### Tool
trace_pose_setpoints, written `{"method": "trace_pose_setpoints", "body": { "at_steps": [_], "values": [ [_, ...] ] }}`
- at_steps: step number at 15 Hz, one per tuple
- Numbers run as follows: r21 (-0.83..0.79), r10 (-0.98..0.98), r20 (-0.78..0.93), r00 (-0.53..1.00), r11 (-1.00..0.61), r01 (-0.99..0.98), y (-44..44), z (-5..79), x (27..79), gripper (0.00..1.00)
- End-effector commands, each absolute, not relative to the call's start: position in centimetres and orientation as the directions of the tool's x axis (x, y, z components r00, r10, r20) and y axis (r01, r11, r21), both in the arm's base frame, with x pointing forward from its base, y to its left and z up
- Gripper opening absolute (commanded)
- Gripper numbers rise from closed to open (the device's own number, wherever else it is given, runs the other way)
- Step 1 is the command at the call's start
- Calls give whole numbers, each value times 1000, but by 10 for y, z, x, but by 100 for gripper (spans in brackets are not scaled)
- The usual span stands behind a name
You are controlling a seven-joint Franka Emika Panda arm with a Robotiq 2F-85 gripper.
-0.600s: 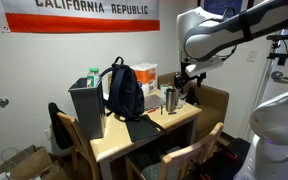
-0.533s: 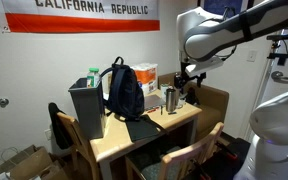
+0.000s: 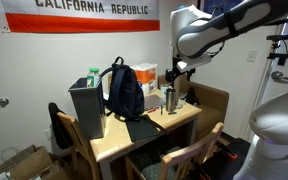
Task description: Move the backpack from the table to the seat of the chair
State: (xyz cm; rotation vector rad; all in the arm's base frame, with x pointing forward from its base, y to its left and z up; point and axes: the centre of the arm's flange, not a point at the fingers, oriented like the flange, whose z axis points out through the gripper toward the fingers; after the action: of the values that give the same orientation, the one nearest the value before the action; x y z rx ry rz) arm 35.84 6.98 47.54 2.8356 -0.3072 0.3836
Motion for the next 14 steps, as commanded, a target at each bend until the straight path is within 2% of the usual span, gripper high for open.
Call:
{"method": "trace_pose_setpoints", "body": {
  "at_steps": [1,9,14],
  "values": [
    [208,-125,345,930,-956,-206,76,499,433,100],
    [143,-78,489,869,-975,-168,93,547,582,100],
    [77,-77,570,818,-986,-146,109,563,648,100]
  ]
}}
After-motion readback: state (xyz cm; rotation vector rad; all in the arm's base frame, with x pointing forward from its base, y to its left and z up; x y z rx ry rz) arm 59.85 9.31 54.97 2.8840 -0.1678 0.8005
